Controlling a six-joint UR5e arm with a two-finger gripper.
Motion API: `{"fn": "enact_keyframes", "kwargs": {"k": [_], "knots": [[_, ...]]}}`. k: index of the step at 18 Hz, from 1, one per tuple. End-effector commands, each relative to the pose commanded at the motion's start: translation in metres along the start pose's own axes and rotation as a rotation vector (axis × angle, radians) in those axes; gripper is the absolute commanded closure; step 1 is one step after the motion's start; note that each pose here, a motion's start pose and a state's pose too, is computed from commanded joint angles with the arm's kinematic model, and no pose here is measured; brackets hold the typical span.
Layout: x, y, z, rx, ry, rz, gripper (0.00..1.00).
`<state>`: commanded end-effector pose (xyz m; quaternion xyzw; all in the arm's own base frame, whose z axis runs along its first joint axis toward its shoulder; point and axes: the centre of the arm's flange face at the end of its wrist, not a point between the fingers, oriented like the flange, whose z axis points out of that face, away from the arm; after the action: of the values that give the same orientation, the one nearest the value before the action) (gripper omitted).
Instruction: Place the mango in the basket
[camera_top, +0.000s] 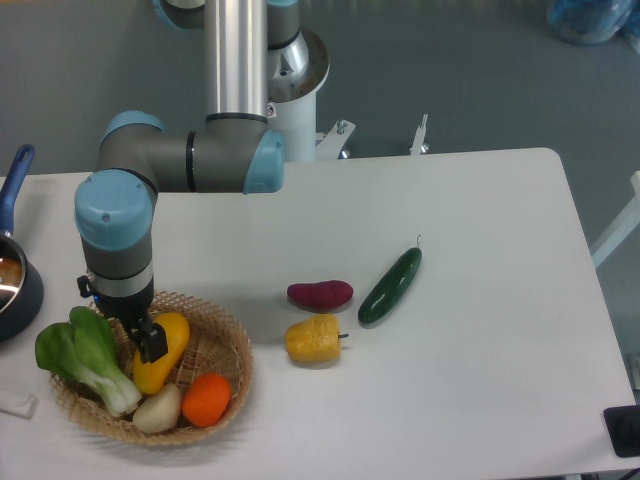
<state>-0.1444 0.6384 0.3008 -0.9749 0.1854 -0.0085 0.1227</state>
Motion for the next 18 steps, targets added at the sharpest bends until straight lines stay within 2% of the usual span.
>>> {"fn": "enact_keyframes", "kwargs": {"k": [3,9,12,18], "knots": [[-0.044,0.036,-0.037,-0.056,-0.131,-0.071,0.00],[-0.145,0.143,-0.096,-0.059,-0.233,-0.275,0.00],[-0.182,0.204,-0.104,-0.101,-0.245,-0.253,0.00],[-0.221,0.321,-0.120,-0.171,-0.239,-0.207,0.00]]}}
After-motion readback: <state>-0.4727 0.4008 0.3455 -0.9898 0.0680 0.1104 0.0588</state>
